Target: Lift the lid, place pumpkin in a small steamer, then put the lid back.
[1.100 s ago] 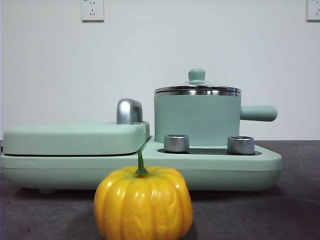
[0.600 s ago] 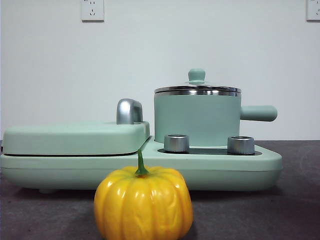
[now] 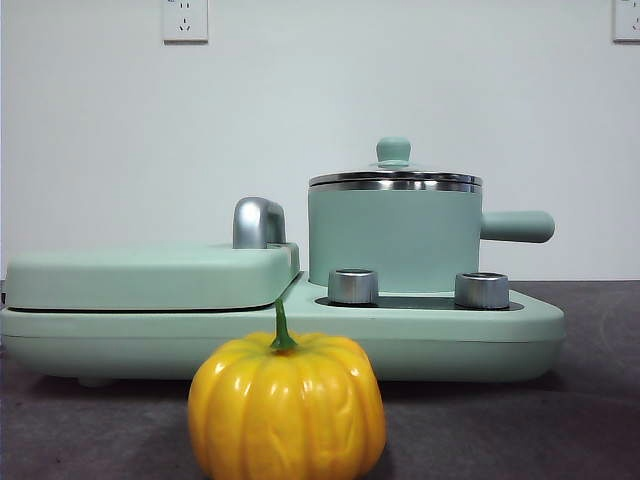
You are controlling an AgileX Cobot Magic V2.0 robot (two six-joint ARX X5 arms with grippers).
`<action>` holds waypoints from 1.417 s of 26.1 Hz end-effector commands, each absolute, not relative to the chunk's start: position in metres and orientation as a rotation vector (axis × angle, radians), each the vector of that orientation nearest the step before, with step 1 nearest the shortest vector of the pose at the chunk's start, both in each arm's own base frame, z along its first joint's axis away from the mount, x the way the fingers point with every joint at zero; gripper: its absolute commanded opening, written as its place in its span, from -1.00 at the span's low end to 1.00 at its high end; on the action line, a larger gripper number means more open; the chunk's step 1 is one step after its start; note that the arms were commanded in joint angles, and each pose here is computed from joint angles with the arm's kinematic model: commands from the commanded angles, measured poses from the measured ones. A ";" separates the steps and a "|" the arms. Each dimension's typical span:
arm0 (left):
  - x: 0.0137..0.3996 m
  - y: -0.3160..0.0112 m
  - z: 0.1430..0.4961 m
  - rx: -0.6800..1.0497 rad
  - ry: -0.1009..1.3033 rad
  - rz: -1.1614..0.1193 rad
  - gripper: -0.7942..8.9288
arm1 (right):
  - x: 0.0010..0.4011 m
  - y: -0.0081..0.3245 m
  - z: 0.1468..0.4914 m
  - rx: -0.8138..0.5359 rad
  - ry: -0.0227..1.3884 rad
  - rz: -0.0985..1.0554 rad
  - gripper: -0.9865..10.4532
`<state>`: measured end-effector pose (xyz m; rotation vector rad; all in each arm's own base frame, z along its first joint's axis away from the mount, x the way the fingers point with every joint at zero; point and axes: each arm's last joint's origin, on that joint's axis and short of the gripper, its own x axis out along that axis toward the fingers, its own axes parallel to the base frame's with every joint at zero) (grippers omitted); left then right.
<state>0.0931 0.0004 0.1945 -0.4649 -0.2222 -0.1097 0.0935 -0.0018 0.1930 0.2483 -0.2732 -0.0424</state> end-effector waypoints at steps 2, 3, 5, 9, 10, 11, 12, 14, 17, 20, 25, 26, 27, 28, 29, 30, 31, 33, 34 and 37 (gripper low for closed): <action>0.089 0.000 0.206 -0.446 -0.327 -0.136 -0.82 | 0.088 -0.002 0.212 0.274 -0.370 -0.020 -0.81; 0.087 0.000 0.213 -0.439 -0.344 -0.139 -0.82 | 0.085 -0.002 0.220 0.274 -0.387 -0.017 -0.81; 0.084 0.000 0.223 -0.422 -0.362 -0.140 -0.82 | 0.081 -0.002 0.232 0.274 -0.407 -0.015 -0.81; 0.075 0.000 0.251 -0.372 -0.373 -0.132 -0.82 | 0.069 -0.002 0.263 0.276 -0.387 -0.030 -0.81; 0.074 0.000 0.258 -0.351 -0.372 -0.127 -0.82 | 0.067 -0.002 0.270 0.276 -0.371 -0.032 -0.81; 0.072 0.000 0.264 -0.327 -0.370 -0.122 -0.82 | 0.064 -0.002 0.277 0.275 -0.357 -0.033 -0.81; 0.069 0.000 0.273 -0.293 -0.364 -0.114 -0.82 | 0.061 -0.002 0.287 0.273 -0.335 -0.036 -0.81; 0.065 0.000 0.286 -0.243 -0.350 -0.102 -0.82 | 0.059 -0.002 0.300 0.258 -0.304 -0.041 -0.81; 0.060 -0.001 0.307 -0.162 -0.321 -0.084 -0.82 | 0.057 -0.001 0.320 0.201 -0.264 -0.016 -0.81; 0.058 -0.001 0.325 -0.102 -0.302 -0.073 -0.82 | 0.061 0.001 0.337 0.123 -0.232 0.054 -0.81; 0.062 -0.001 0.348 -0.094 -0.301 -0.072 -0.82 | 0.074 0.005 0.359 0.031 -0.144 0.150 -0.81; 0.065 0.000 0.350 -0.095 -0.294 -0.071 -0.82 | 0.076 0.005 0.362 0.019 -0.131 0.161 -0.81; 0.068 0.000 0.353 -0.096 -0.279 -0.071 -0.82 | 0.080 0.005 0.367 0.004 -0.112 0.174 -0.81; 0.071 0.000 0.354 -0.098 -0.262 -0.070 -0.82 | 0.083 0.006 0.370 0.000 -0.098 0.180 -0.81; 0.076 0.000 0.354 -0.099 -0.240 -0.070 -0.82 | 0.087 0.006 0.373 -0.006 -0.085 0.192 -0.81; 0.081 0.000 0.355 -0.103 -0.206 -0.069 -0.82 | 0.092 0.006 0.376 -0.021 -0.071 0.209 -0.81; 0.085 0.000 0.355 -0.108 -0.179 -0.078 -0.82 | 0.096 0.007 0.377 -0.030 -0.061 0.224 -0.81; 0.096 -0.001 0.354 -0.110 -0.118 -0.115 -0.82 | 0.105 0.008 0.380 -0.053 -0.038 0.268 -0.81; 0.102 -0.001 0.353 -0.111 -0.085 -0.134 -0.82 | 0.111 0.009 0.380 -0.064 -0.022 0.291 -0.81; 0.121 -0.003 0.346 -0.119 0.000 -0.185 -0.82 | 0.126 0.012 0.376 -0.074 0.028 0.357 -0.81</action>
